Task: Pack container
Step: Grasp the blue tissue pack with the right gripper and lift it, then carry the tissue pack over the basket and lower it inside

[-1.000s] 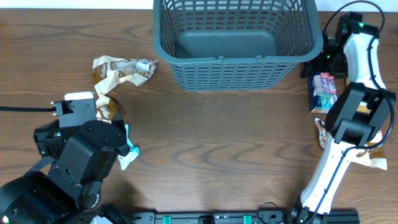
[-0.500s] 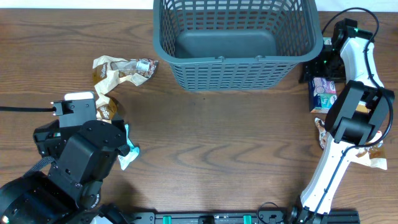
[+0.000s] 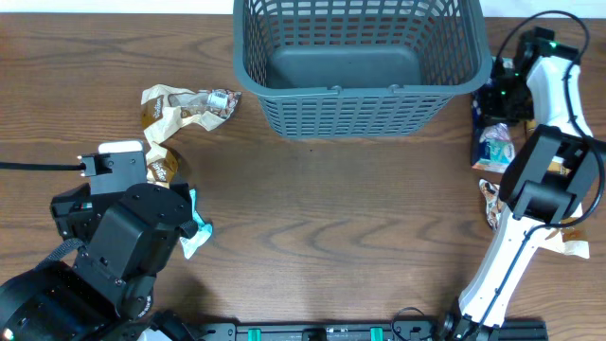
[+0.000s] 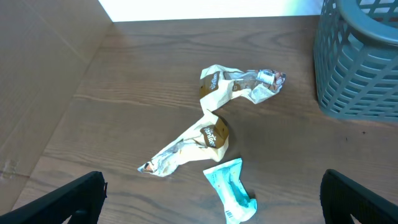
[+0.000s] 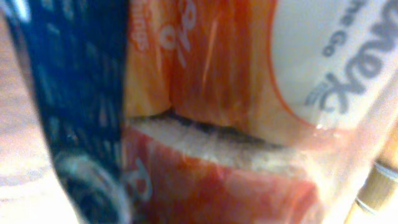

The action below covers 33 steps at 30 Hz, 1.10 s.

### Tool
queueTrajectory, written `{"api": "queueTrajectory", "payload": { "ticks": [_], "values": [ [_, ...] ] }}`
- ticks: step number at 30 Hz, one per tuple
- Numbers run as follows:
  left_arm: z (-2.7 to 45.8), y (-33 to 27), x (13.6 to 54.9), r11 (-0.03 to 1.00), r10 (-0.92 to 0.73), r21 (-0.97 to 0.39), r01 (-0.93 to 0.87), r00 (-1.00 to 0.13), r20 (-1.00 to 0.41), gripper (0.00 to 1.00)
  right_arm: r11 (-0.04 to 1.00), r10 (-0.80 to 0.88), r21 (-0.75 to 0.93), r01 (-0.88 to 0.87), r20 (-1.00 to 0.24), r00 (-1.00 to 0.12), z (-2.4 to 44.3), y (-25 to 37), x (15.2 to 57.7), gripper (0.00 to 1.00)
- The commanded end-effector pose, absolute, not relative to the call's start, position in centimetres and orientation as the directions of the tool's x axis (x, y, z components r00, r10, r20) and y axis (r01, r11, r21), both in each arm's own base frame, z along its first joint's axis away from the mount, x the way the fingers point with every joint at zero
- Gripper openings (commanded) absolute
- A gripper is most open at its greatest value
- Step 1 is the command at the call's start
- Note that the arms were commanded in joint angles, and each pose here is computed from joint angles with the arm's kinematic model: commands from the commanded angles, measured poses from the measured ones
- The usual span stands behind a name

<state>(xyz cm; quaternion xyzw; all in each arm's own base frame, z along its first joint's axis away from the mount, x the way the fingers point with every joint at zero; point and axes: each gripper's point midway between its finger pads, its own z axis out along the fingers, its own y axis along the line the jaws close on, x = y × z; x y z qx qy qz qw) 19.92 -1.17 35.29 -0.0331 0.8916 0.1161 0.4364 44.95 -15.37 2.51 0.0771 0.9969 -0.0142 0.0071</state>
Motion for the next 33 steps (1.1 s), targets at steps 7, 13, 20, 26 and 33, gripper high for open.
{"api": "queueTrajectory", "payload": {
  "ticks": [7, 13, 20, 26, 33],
  "values": [
    [35.7, -0.8, 19.9, 0.965, 0.055, 0.197, -0.171, -0.606, -0.793, 0.99, 0.924, 0.364, -0.037, 0.380, -0.215, -0.906, 12.1, -23.5, 45.9, 0.01],
    [35.7, -0.8, 19.9, 0.965, 0.055, 0.197, -0.171, -0.606, -0.793, 0.99, 0.932, 0.354, 0.098, 0.349, -0.445, -0.823, 22.5, -22.7, 47.1, 0.01],
    [35.7, -0.8, 19.9, 0.965, 0.055, 0.197, -0.171, -0.606, -0.793, 0.99, 0.961, 0.261, 0.252, 0.116, -0.673, -0.693, 33.8, -15.7, 47.0, 0.01],
    [35.7, -0.8, 19.9, 0.965, 0.055, 0.197, -0.171, -0.606, -0.793, 0.99, 0.967, 0.151, 0.239, -0.087, -0.813, -0.562, 42.1, -9.0, 45.1, 0.01],
    [35.7, -0.8, 19.9, 0.965, 0.055, 0.197, -0.171, -0.606, -0.793, 0.99, 0.950, 0.105, 0.203, -0.239, -0.923, -0.370, 50.6, -1.4, 42.4, 0.01]
  ]
}}
